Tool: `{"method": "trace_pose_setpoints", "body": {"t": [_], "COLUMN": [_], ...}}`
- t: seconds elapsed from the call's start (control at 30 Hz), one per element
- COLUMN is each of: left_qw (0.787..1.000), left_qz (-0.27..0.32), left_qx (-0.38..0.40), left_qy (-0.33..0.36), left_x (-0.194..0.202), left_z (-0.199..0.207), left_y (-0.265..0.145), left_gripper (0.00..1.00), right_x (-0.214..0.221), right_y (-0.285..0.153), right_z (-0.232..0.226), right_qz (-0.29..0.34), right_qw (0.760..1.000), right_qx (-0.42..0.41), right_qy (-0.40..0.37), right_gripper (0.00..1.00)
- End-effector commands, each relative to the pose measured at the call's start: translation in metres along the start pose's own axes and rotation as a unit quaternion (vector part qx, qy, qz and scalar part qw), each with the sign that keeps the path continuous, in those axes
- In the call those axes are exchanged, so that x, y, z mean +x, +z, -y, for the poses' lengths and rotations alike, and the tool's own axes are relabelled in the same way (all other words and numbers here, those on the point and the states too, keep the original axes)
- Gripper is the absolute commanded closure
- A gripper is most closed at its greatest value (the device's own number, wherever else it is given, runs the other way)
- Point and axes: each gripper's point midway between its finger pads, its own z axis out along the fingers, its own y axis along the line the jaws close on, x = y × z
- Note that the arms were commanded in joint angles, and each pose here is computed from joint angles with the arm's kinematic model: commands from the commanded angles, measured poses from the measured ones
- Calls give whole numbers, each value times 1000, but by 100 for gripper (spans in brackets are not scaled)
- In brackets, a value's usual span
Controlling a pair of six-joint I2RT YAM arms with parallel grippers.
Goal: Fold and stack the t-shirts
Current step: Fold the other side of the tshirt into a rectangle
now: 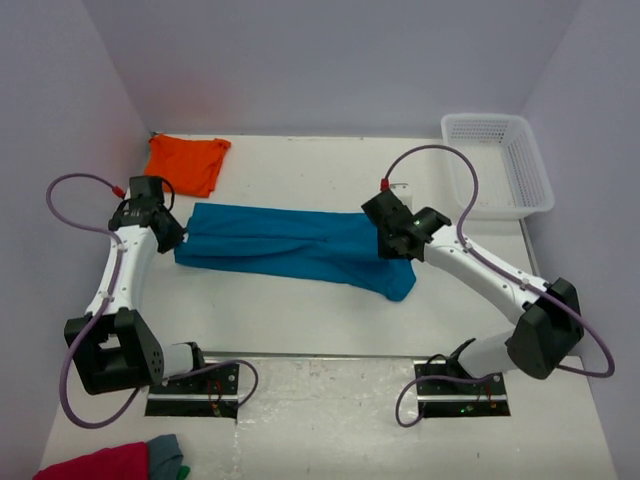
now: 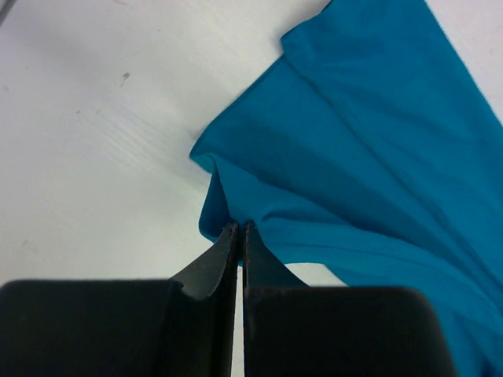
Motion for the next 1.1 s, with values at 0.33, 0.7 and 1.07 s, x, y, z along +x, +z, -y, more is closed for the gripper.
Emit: {"method": "trace_pose_setpoints", "body": {"t": [0.33, 0.7, 1.07], "left_qw": [997, 996, 994], "left_qz": [-19, -19, -49], "left_qx": [-78, -88, -95], "left_qy": [-2, 8, 31], "left_x": [34, 42, 24], "left_z": [-49, -59, -38], "left_y": [-33, -36, 9], "left_gripper": [100, 100, 100], "right_x": [71, 80, 29], "right_y": [-18, -24, -6], "right_z": [23, 27, 20], "right_qz": [-38, -33, -11], "right_qw": [999, 999, 996], "right_qx": [20, 31, 84], "right_qy": [16, 20, 1], "right_gripper": [100, 100, 100]}}
